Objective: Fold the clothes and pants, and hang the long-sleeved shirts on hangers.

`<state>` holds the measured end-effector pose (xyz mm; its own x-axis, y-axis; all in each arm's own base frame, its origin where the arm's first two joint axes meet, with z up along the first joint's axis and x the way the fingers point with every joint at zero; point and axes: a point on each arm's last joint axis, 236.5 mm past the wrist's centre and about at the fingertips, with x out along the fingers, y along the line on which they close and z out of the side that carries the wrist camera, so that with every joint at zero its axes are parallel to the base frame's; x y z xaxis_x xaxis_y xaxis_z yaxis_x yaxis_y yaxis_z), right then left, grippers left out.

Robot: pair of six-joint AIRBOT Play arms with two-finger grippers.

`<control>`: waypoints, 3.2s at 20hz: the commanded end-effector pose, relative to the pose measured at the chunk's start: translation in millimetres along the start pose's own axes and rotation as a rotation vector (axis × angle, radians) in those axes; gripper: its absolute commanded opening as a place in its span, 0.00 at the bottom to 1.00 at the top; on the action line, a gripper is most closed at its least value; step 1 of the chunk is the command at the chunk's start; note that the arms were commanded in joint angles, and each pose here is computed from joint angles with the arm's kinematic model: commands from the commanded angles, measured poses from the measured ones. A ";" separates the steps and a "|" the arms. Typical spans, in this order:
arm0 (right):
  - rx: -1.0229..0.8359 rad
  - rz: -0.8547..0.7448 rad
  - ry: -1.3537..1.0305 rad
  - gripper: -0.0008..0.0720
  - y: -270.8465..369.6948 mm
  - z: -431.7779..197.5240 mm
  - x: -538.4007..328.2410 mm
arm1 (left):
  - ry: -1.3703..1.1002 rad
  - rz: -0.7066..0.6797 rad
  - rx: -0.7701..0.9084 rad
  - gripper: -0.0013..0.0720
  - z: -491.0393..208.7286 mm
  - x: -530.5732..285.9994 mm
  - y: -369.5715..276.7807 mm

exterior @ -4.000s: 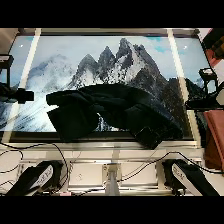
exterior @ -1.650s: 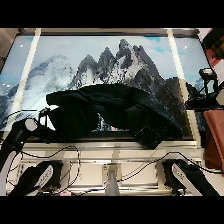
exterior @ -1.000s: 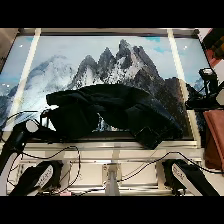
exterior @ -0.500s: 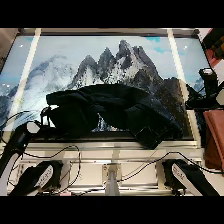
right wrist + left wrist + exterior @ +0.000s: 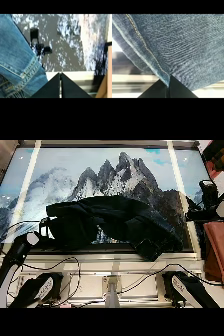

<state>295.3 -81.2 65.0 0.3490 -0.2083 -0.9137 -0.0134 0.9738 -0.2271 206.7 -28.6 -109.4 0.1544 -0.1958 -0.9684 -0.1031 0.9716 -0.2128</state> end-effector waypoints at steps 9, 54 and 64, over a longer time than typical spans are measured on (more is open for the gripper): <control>0.220 0.384 0.144 0.09 99.9 -48.9 -4.7 | -0.170 0.080 0.071 0.05 55.6 -26.8 12.0; 0.747 0.516 -0.212 0.08 126.4 2.4 83.5 | -0.541 0.092 -0.116 0.04 153.7 -41.4 27.9; 0.413 0.362 -0.045 0.08 85.5 81.8 105.3 | -0.291 0.181 -0.092 0.04 238.5 -83.3 74.4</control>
<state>400.5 6.8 -22.0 0.5376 0.2022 -0.8186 0.2891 0.8678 0.4042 422.5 71.8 -18.3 0.5222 0.0385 -0.8519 -0.2818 0.9507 -0.1297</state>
